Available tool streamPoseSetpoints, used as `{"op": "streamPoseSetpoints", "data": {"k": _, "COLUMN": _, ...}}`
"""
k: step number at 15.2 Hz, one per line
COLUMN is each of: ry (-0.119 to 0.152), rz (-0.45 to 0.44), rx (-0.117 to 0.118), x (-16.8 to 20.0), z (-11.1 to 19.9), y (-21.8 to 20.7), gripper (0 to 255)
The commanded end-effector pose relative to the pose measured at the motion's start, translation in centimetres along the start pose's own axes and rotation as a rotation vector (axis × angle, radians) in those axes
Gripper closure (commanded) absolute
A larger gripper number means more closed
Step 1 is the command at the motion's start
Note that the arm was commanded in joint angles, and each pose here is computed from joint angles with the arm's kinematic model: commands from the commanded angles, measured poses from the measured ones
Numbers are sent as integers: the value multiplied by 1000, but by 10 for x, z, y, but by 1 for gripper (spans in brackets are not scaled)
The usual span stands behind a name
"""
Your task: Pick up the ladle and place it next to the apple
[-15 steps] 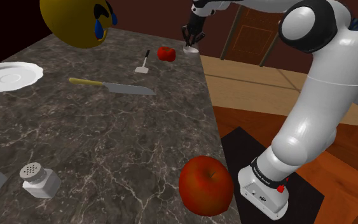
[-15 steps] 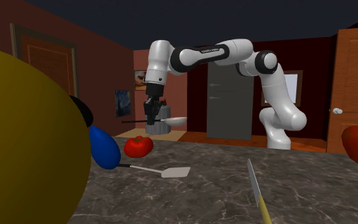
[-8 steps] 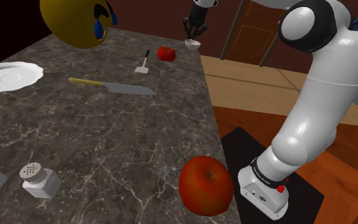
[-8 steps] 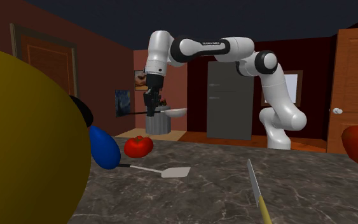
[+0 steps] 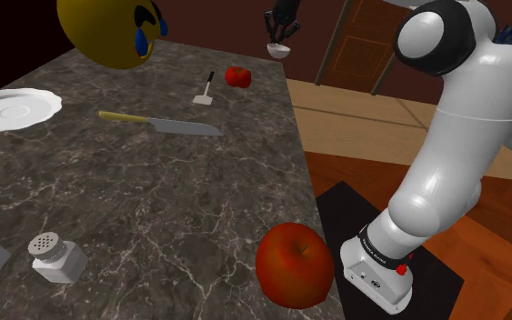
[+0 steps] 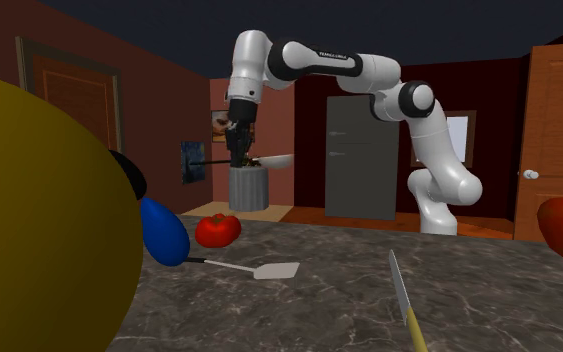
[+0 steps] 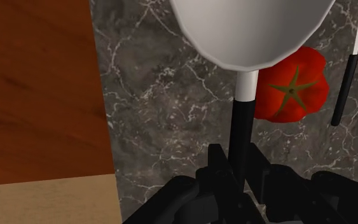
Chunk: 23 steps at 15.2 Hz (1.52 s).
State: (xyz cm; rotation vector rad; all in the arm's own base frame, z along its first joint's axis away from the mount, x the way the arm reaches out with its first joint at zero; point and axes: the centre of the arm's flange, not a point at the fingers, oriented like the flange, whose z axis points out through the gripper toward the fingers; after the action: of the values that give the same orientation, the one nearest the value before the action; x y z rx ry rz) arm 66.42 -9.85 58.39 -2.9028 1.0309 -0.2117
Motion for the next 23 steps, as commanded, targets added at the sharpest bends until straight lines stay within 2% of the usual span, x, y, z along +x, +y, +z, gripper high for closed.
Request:
{"op": "streamPoseSetpoints", "data": {"k": 1, "ry": 0, "rz": 0, "rx": 0, "x": 1, "z": -10, "y": -1, "gripper": 255}}
{"op": "streamPoseSetpoints", "data": {"k": 6, "ry": 0, "rz": 0, "rx": 0, "x": 4, "z": -34, "y": -3, "gripper": 255}}
{"op": "streamPoseSetpoints", "data": {"k": 23, "ry": 0, "rz": 0, "rx": 0, "x": -214, "z": -54, "y": -51, "gripper": 255}}
